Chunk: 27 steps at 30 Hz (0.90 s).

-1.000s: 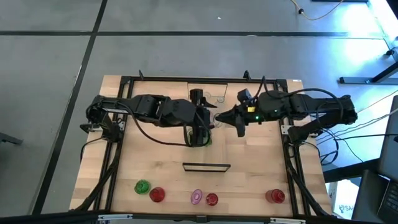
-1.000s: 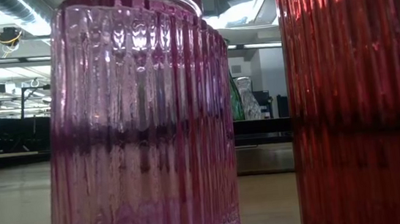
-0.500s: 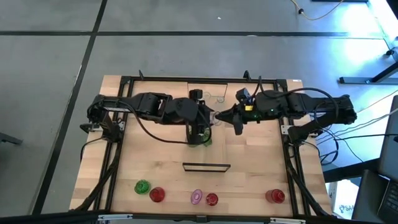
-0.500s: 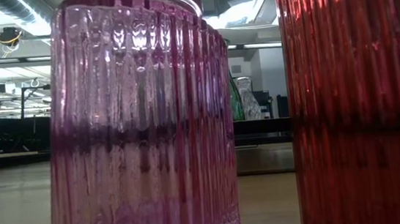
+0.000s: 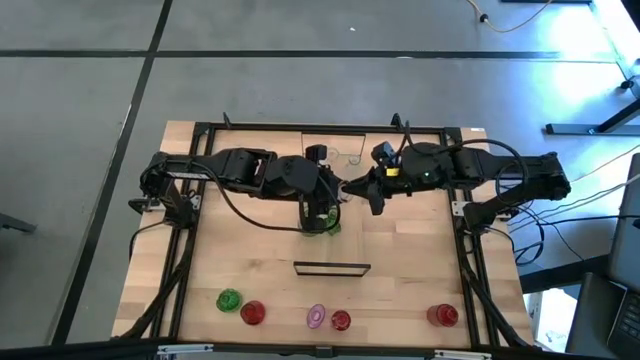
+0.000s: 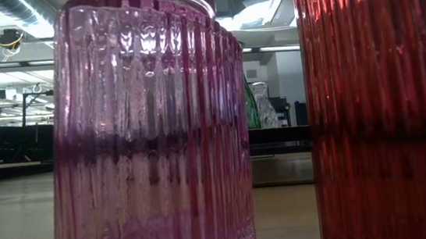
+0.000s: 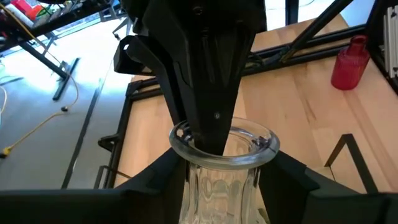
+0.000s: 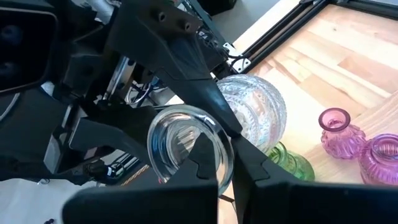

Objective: Sort vases onto shelf
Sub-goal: Put the transparent vase on the shelf aligned with the other transparent vases

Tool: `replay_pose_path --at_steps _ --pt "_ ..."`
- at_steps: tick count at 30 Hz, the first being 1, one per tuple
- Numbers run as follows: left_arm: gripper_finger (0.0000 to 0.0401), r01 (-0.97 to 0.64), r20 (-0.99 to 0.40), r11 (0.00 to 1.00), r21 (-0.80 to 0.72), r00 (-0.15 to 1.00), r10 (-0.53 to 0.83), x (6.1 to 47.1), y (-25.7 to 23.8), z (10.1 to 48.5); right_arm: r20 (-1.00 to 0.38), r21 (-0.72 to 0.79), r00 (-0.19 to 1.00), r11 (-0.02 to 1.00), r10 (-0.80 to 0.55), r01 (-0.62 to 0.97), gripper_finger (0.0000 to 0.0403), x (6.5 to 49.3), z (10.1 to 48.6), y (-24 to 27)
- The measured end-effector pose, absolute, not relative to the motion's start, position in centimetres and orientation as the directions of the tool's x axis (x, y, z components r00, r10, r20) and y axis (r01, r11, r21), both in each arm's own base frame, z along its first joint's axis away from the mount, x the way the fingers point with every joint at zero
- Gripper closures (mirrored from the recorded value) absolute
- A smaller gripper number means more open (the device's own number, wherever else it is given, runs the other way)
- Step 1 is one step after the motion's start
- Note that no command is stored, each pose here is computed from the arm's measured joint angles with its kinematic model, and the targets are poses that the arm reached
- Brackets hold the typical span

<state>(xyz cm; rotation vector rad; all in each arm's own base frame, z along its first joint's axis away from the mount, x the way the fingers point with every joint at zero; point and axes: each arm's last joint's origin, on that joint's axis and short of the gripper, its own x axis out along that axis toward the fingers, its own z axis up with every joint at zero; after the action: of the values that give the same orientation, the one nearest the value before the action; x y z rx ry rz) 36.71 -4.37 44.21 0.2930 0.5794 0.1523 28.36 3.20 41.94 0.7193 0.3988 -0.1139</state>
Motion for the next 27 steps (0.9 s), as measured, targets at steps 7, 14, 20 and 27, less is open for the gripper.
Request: replay_pose_path --at_steps 7,14,20,27 --pt "0.0244 -0.074 -0.515 0.948 0.311 0.825 0.233 36.7 -4.3 44.2 -0.393 0.622 0.919 0.744 0.029 0.243 0.0397 28.4 41.9 2.9" --pt "0.0244 -0.140 -0.500 0.947 0.289 0.822 0.274 36.8 -3.2 44.4 -0.360 0.587 0.928 0.751 -0.091 0.302 0.0349 27.6 42.6 2.5" --pt "0.0244 -0.173 -0.515 0.942 0.289 0.801 0.305 36.7 -2.1 44.3 -0.303 0.576 0.945 0.766 -0.124 0.285 0.0287 26.0 43.9 2.2" --pt "0.0244 -0.248 -0.524 0.926 0.285 0.768 0.367 36.3 -0.1 44.5 -0.256 0.565 0.952 0.773 -0.167 0.288 0.0264 24.2 45.1 1.9"
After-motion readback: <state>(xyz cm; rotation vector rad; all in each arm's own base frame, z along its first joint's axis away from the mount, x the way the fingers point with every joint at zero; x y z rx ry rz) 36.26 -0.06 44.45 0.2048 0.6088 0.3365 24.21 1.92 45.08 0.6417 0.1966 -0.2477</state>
